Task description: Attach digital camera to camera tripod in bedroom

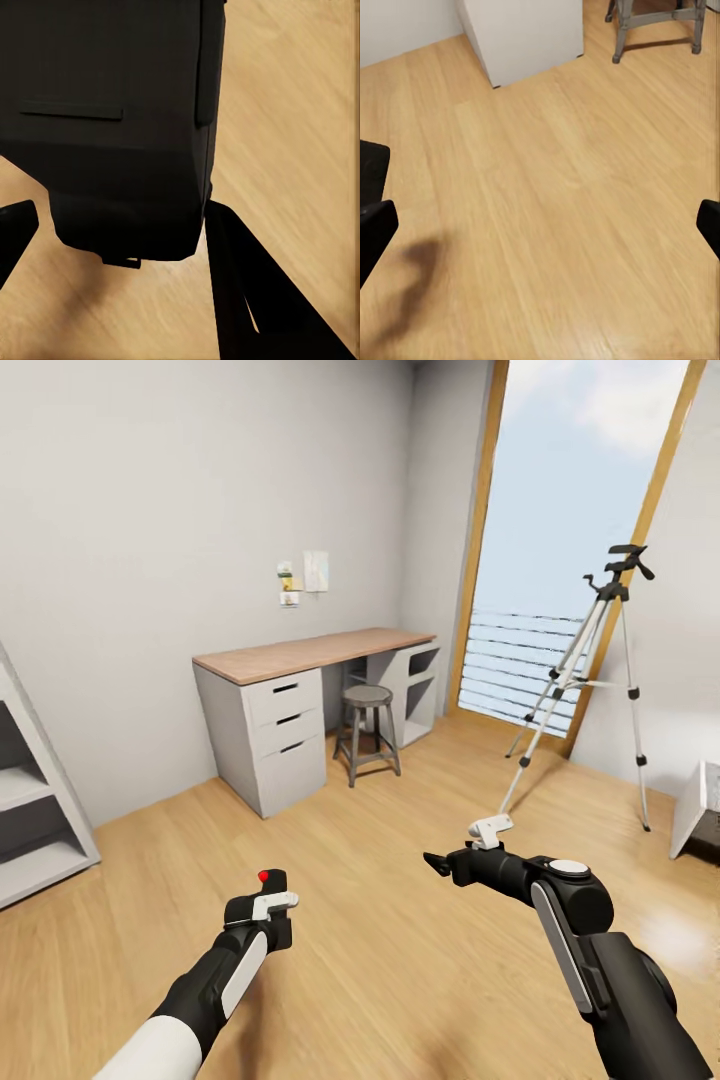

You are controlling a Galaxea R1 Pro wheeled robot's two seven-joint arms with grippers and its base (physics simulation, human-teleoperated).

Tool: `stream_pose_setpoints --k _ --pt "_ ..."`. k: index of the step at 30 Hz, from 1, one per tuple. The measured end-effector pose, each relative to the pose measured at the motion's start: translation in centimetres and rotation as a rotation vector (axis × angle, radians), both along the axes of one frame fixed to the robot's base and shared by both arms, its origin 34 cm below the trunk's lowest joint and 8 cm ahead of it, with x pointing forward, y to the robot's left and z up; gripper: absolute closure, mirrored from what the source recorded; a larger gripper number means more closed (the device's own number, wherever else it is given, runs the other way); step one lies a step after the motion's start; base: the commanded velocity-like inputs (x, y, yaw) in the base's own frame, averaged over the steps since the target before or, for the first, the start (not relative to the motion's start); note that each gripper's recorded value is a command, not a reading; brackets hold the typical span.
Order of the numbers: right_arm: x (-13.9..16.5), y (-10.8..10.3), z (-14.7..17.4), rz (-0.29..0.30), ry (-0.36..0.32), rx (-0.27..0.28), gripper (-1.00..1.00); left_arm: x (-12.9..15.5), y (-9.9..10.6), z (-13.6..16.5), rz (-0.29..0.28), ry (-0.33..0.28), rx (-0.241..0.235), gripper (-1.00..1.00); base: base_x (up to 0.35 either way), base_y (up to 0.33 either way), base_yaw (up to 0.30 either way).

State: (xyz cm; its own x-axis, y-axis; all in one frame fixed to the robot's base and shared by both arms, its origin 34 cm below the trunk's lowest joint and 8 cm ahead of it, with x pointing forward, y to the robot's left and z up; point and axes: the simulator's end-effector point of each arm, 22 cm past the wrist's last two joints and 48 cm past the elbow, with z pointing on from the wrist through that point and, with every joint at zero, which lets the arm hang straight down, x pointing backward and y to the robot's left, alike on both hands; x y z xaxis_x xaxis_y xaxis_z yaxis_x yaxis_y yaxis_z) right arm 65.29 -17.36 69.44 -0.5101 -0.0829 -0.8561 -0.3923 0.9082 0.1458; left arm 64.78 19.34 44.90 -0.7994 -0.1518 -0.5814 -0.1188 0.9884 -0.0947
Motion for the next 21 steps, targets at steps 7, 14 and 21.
stream_pose_setpoints --k 7,14,21 --pt "0.4 -0.2 1.4 -0.004 0.002 0.001 -1.00 0.2 0.0 1.3 0.000 0.004 0.000 1.00 0.000 0.000 -0.032" --pt "0.8 -0.6 3.0 -0.015 0.001 0.005 -1.00 0.5 0.0 2.8 -0.001 0.005 -0.001 1.00 0.000 0.000 -0.003" --pt "1.2 -2.1 4.2 -0.029 0.001 -0.016 -1.00 0.7 -0.1 4.2 -0.001 0.006 -0.001 1.00 0.000 0.000 0.000"
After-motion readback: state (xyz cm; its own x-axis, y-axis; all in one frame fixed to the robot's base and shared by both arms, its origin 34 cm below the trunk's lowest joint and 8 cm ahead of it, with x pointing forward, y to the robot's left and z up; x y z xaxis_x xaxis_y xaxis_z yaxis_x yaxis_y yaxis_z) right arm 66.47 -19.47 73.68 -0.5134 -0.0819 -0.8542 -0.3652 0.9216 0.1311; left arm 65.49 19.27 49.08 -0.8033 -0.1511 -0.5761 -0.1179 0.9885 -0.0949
